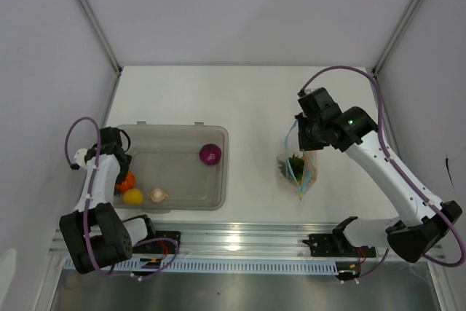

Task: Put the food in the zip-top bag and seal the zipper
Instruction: Pick up the fake vegetable from the bin.

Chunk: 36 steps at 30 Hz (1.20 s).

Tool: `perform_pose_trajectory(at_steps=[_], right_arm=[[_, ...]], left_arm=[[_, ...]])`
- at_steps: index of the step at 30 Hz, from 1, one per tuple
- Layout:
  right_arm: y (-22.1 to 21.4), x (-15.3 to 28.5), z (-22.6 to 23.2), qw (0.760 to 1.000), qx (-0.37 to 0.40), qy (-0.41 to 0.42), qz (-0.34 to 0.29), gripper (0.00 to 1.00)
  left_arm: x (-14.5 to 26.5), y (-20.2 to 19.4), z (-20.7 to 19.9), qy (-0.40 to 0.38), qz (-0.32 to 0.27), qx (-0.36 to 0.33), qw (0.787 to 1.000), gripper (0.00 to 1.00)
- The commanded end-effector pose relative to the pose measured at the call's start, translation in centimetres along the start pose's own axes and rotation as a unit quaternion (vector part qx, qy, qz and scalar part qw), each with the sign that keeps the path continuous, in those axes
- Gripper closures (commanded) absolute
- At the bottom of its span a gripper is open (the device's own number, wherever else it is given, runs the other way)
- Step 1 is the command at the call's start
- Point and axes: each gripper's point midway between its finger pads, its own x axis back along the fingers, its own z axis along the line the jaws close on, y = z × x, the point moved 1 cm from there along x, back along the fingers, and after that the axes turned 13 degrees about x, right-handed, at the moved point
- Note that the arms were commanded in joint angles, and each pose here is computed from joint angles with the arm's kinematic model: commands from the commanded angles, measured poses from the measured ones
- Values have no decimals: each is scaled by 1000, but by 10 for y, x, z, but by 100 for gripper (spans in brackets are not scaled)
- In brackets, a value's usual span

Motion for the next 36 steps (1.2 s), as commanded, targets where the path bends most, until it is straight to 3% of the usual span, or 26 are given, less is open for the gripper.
perform_pose_trajectory(at_steps=[1, 8, 11, 23, 28, 31, 32, 33, 36], right_arm=[[12, 6, 7, 1000, 8, 15, -19, 100], [11, 4, 9, 1000, 14, 15, -17, 100], [12, 4, 10, 1000, 15, 18, -17, 100], [12, 7, 11, 999, 13, 21, -20, 100], [11, 9, 12, 999, 12, 23, -23, 100], [12, 11, 12, 999, 10, 24, -26, 100], [12, 11, 13, 999, 9, 23, -25, 100], [12, 11, 14, 999, 10, 24, -26, 100], [12, 10, 14, 999, 8, 22, -26, 100]], left_arm=[[-7, 5, -10, -19, -17, 44, 999, 9], [-12, 1, -16, -26, -13, 49, 998, 8], [-17, -3, -19, -38, -10, 49, 998, 1], [-26, -2, -20, -24, -21, 48, 998, 1], [-26, -1, -20, -29, -24, 55, 998, 12], [-22, 1, -23, -36, -22, 59, 997, 30], [-22, 1, -21, -32, -23, 59, 997, 48], [-22, 0, -19, -27, -21, 64, 997, 55], [-17, -3, -19, -21, -8, 59, 998, 60]])
